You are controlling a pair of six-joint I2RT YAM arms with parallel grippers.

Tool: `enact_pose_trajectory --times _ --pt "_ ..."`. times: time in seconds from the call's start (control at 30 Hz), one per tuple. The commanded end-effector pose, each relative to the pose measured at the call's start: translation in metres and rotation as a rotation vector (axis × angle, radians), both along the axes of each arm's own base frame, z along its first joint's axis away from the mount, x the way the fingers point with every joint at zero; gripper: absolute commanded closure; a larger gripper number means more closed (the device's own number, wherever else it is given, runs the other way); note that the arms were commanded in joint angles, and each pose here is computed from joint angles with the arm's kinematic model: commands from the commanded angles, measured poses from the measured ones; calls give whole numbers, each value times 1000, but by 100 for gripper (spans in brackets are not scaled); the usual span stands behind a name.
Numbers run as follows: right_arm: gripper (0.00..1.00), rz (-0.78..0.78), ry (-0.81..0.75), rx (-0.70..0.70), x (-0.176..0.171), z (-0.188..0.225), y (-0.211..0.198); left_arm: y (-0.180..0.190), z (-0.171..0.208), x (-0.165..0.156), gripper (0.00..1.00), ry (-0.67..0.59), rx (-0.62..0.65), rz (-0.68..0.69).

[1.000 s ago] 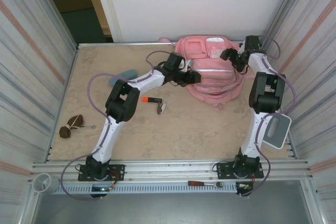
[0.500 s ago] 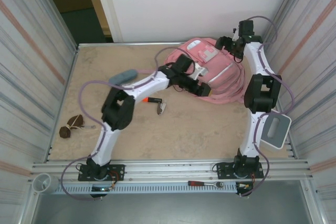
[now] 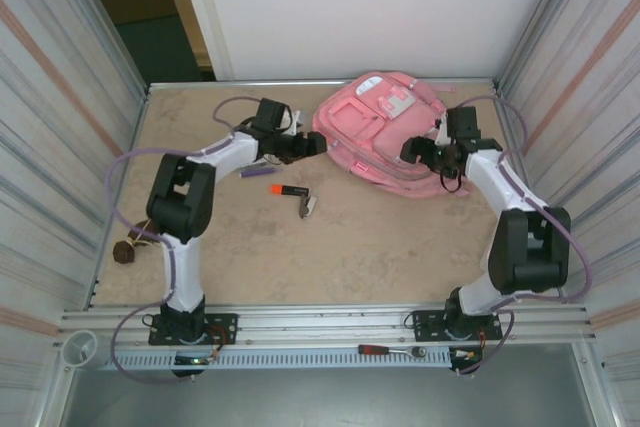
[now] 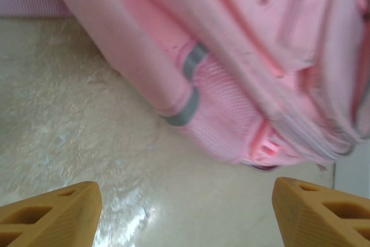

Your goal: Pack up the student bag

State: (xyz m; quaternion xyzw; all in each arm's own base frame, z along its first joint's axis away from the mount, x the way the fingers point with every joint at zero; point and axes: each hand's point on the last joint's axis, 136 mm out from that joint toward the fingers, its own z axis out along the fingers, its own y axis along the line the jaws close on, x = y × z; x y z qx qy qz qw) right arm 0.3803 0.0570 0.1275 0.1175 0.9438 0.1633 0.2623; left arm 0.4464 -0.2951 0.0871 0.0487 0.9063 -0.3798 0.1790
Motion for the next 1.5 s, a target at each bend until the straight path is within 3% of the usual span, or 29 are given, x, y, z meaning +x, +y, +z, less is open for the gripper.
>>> enact_pose_trajectory --times 0.0,0.27,0.53,0.73,1.0,1.23,1.47 --pt "11 -43 -69 -14 0 6 -8 -27 11 13 23 -11 -63 -22" --pt "12 -64 -47 -75 3 -16 -20 -48 -16 33 33 30 -71 -13" --pt "12 -83 -73 -34 34 -17 -27 -57 -29 33 64 69 -85 -34" --pt "12 -88 -85 27 76 -7 -36 -68 25 12 88 23 -162 -99" --pt "15 -35 -112 110 122 35 -25 -82 113 -12 99 -34 -358 -148" --pt "16 44 -261 53 84 98 -11 -79 137 -14 100 -48 -377 -117" --pt "26 339 -378 6 2 108 63 -79 144 -13 100 -53 -386 -113"
